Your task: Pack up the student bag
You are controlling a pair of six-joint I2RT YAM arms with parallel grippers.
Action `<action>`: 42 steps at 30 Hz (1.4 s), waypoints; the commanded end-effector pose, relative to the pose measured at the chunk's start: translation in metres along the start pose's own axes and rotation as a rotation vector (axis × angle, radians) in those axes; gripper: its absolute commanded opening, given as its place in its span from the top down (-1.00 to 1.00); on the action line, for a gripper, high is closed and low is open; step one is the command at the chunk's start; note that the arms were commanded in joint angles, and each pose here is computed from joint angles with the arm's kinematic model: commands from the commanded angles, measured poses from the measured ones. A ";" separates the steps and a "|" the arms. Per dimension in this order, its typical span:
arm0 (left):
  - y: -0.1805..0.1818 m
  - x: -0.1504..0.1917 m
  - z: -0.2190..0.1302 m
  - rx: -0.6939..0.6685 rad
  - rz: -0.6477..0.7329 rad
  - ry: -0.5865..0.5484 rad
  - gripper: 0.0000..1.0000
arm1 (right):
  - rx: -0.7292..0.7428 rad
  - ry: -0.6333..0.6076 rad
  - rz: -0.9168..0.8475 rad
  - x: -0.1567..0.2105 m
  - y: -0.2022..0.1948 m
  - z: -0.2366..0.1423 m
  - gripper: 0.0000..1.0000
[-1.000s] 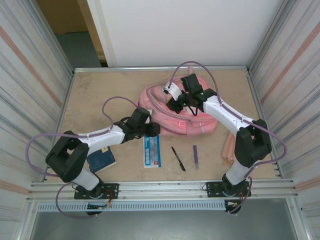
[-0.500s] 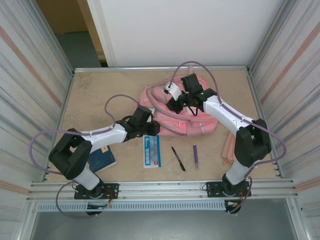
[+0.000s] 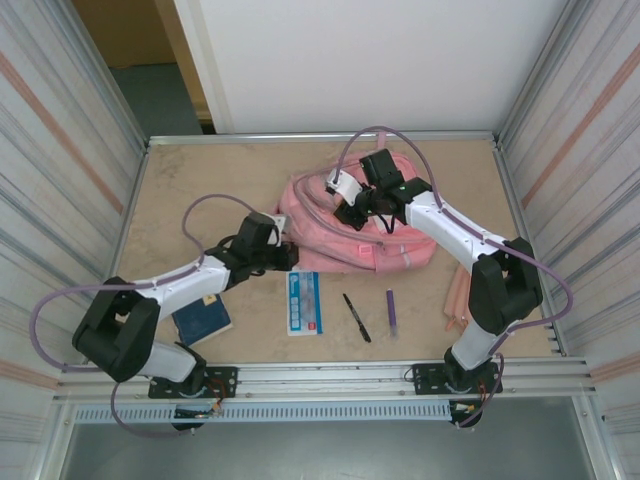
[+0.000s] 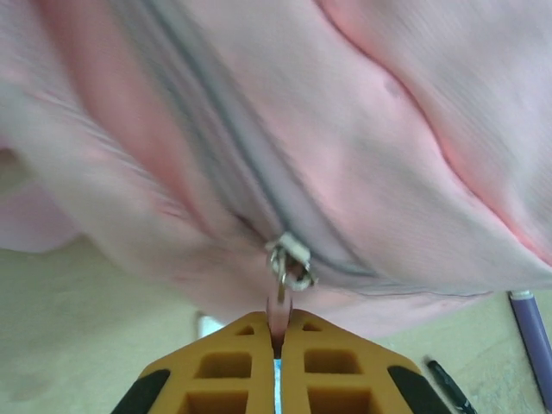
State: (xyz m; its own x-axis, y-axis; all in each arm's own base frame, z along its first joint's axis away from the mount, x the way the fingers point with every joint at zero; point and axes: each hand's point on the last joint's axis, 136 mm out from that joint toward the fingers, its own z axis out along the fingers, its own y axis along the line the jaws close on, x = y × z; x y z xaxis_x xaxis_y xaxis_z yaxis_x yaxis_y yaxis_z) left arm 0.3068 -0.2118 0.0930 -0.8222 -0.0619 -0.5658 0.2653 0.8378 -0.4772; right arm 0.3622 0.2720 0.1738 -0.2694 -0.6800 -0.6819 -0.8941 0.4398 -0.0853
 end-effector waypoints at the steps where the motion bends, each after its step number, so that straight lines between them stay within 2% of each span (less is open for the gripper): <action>1: 0.019 -0.009 -0.013 -0.007 -0.040 -0.052 1.00 | -0.024 0.048 -0.051 0.012 0.007 -0.012 1.00; 10: 0.036 -0.024 -0.026 -0.090 0.014 -0.099 0.97 | -0.083 0.105 -0.107 0.027 0.019 -0.011 1.00; 13: 0.033 -0.020 -0.021 -0.056 0.054 -0.068 0.95 | -0.115 0.125 -0.230 0.038 0.025 -0.013 1.00; 18: 0.014 -0.009 -0.010 0.094 0.080 -0.047 1.00 | -0.108 0.134 -0.508 0.045 0.017 -0.011 1.00; 23: 0.013 -0.006 -0.002 0.113 0.055 -0.032 1.00 | -0.093 0.141 -0.710 0.048 0.002 -0.003 1.00; 29: 0.011 0.005 0.003 0.102 0.091 -0.003 1.00 | -0.058 0.154 -0.759 0.062 -0.015 0.017 0.98; 30: 0.009 0.007 0.004 0.106 0.107 0.008 1.00 | -0.064 0.149 -0.747 0.064 -0.014 0.018 0.89; 32: 0.003 0.011 0.006 0.113 0.140 0.030 1.00 | -0.053 0.120 -0.724 0.063 -0.009 0.023 0.47; 36: -0.010 0.014 0.011 0.158 0.163 0.056 1.00 | -0.019 0.002 -0.688 0.050 0.012 0.019 -0.10; 40: -0.017 0.013 0.011 0.174 0.164 0.068 1.00 | -0.030 -0.089 -0.564 0.029 0.030 -0.002 -0.22; 42: -0.020 0.010 0.008 0.181 0.162 0.057 1.00 | 0.034 -0.083 -0.520 0.024 0.031 -0.007 -0.31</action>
State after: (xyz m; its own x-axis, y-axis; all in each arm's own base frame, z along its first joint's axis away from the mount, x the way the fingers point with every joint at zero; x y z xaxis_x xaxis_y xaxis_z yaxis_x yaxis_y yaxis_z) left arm 0.2993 -0.2271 0.0817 -0.7970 0.0802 -0.5987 0.4468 0.7453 -0.4950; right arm 0.3253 0.2509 0.1186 0.2762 -0.8148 -0.5097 -0.9111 -0.0531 -0.4087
